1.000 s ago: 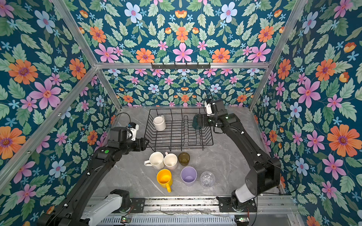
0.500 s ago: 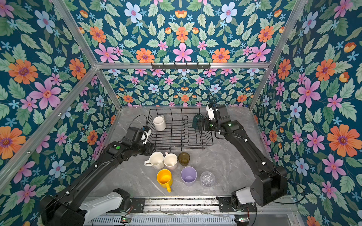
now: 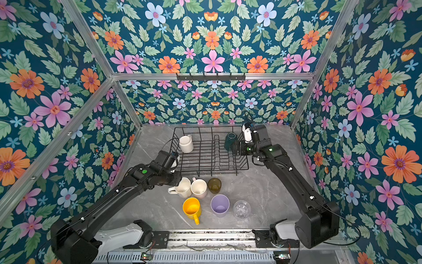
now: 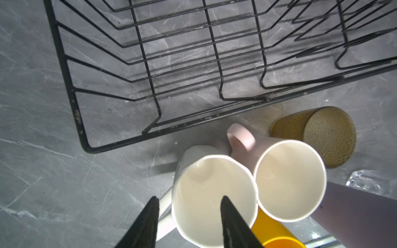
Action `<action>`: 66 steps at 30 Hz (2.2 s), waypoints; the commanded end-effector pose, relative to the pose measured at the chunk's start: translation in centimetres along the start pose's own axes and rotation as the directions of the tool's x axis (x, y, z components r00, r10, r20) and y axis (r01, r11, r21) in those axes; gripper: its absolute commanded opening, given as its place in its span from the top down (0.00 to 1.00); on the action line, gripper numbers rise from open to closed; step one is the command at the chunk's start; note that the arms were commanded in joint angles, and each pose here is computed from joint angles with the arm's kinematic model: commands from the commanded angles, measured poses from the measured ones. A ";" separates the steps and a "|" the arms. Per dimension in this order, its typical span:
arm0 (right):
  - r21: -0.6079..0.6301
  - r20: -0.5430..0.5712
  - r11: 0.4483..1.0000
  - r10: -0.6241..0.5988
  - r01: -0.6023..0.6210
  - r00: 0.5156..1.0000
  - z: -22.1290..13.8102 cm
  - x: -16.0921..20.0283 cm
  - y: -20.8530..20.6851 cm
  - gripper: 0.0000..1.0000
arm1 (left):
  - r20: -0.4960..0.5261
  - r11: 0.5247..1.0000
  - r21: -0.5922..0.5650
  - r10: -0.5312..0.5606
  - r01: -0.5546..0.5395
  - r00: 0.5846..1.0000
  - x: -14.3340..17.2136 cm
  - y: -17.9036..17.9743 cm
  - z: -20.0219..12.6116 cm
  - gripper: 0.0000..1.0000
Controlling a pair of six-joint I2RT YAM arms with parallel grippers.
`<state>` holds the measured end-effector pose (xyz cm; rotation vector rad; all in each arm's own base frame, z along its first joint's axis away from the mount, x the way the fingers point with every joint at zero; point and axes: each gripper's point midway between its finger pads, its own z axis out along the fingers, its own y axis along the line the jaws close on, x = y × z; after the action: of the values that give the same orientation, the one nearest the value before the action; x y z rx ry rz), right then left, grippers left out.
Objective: Load cups into a dish rack
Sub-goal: Pick up the cup from the center of the table.
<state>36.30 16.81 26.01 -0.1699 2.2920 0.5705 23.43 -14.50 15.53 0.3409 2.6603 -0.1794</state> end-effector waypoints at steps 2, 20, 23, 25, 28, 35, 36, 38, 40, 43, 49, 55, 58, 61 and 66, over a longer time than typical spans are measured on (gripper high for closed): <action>0.004 0.031 1.000 0.001 -0.002 1.000 -0.4 -0.5 0.0 0.06 | -0.060 0.999 -0.050 -0.016 0.013 0.998 1.5 0.7 0.4 0.54; 0.035 0.039 0.999 -0.015 0.014 0.999 -1.6 0.1 -0.4 0.06 | -0.105 0.996 -0.086 -0.022 0.013 0.994 1.6 0.4 3.1 0.53; 0.037 0.037 0.999 -0.017 0.016 0.999 -1.5 0.2 -0.5 0.06 | -0.120 0.995 -0.097 -0.021 0.009 0.993 1.9 0.5 3.5 0.54; 0.038 0.037 0.999 -0.016 0.014 0.999 -1.5 0.3 -0.6 0.06 | -0.128 0.995 -0.101 -0.023 0.010 0.992 2.0 0.6 3.6 0.55; 0.035 0.036 0.999 -0.018 0.017 0.999 -1.4 0.3 -0.5 0.06 | -0.113 0.996 -0.092 -0.022 0.012 0.993 1.5 0.3 4.2 0.55; 0.039 0.033 0.999 -0.023 0.021 0.999 -1.4 0.4 -0.6 0.06 | -0.139 0.996 -0.087 -0.019 0.007 0.990 1.9 0.1 5.1 0.58; 0.039 0.033 0.999 -0.023 0.021 0.999 -1.3 0.4 -0.7 0.06 | -0.144 0.996 -0.086 -0.019 0.006 0.989 2.0 0.1 5.2 0.59; 0.039 0.031 0.999 -0.021 0.020 0.999 -1.2 0.5 -0.7 0.06 | -0.154 0.997 -0.082 -0.020 0.008 0.988 2.3 0.0 5.3 0.62; 0.038 0.029 0.999 -0.021 0.020 0.999 -1.1 0.5 -0.7 0.06 | -0.159 0.997 -0.079 -0.023 0.010 0.987 2.4 0.0 5.3 0.64; 0.035 0.026 0.999 -0.021 0.020 0.999 -0.9 0.6 -0.7 0.06 | -0.160 0.996 -0.086 -0.027 0.013 0.987 2.5 0.1 5.2 0.72; 0.030 0.023 0.999 -0.020 0.019 1.000 -0.7 0.6 -0.6 0.06 | -0.165 0.995 -0.094 -0.033 0.018 0.986 2.7 0.3 4.8 0.81; 0.023 0.019 1.000 -0.020 0.020 1.000 -0.5 0.6 -0.5 0.06 | -0.166 0.995 -0.095 -0.035 0.019 0.986 2.8 0.4 4.0 0.96; 0.017 0.019 1.000 -0.019 0.019 1.000 -0.5 0.6 -0.4 0.06 | -0.158 0.994 -0.105 -0.036 0.019 0.987 2.7 0.6 3.5 1.00; 0.011 0.018 1.000 -0.017 0.017 1.000 -0.4 0.6 -0.3 0.06 | -0.154 0.994 -0.107 -0.036 0.019 0.987 2.7 0.7 3.2 1.00; -0.001 0.017 1.000 -0.016 0.016 1.000 -0.4 0.5 -0.1 0.06 | -0.135 0.994 -0.105 -0.037 0.023 0.990 2.3 0.8 2.2 1.00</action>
<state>35.38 16.10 24.99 -0.1715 2.3075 0.5370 22.42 -13.87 11.65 0.3011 2.8190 -0.0336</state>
